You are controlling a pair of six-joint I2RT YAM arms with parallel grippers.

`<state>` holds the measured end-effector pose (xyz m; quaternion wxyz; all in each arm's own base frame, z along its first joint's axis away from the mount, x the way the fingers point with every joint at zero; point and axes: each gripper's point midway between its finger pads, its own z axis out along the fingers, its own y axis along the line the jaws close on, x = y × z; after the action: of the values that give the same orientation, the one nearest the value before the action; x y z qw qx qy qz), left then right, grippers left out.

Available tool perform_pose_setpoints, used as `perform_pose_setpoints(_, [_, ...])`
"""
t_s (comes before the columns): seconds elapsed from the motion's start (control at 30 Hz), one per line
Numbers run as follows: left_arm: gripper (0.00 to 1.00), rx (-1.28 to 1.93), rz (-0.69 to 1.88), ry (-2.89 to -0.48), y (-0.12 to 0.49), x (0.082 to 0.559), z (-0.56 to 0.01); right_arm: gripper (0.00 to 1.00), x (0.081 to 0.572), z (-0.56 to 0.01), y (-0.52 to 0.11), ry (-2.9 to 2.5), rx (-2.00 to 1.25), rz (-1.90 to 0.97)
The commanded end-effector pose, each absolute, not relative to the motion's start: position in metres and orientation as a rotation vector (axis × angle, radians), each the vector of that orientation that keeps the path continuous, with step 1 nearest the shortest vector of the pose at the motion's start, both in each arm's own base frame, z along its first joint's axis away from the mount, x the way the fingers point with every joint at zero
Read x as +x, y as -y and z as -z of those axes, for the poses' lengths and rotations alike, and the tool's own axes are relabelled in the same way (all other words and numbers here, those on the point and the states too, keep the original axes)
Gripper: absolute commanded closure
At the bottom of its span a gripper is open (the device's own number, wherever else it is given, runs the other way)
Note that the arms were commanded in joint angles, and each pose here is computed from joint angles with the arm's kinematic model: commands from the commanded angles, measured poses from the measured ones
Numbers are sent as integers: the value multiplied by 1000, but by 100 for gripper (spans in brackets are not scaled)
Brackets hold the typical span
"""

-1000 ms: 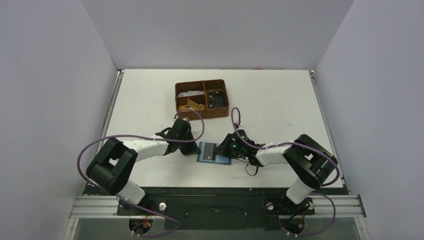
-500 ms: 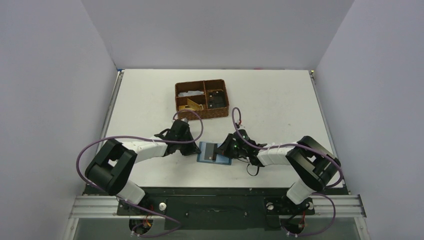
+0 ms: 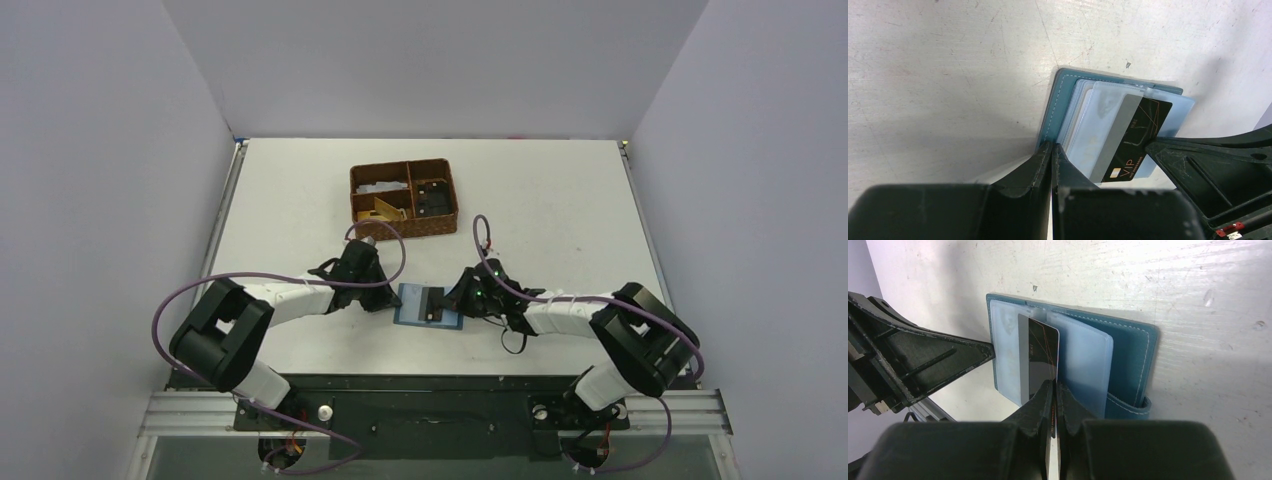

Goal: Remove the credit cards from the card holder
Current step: Remove the credit card from the card holder.

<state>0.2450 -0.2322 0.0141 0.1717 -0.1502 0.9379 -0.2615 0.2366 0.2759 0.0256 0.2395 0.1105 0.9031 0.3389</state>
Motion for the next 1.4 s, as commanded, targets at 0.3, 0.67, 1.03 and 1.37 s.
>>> perform_pose_setpoints(0.3, [100,-459,453,-2801,187,215,20,100,235,-41,-255,-2427,298,-875])
perform_pose_setpoints(0.67, [97,-357,633,-2727,219,234,-21,100,240,-64,-265,-2391,284,-941])
perform_pose_setpoints(1.03, [63,-209,931,-2577,251,245,-100,100,243,-93,-279,-2347,277,-1046])
perform_pose_setpoints(1.37, [55,-180,1329,-2393,266,245,-158,100,242,-160,-296,-2216,251,-1255])
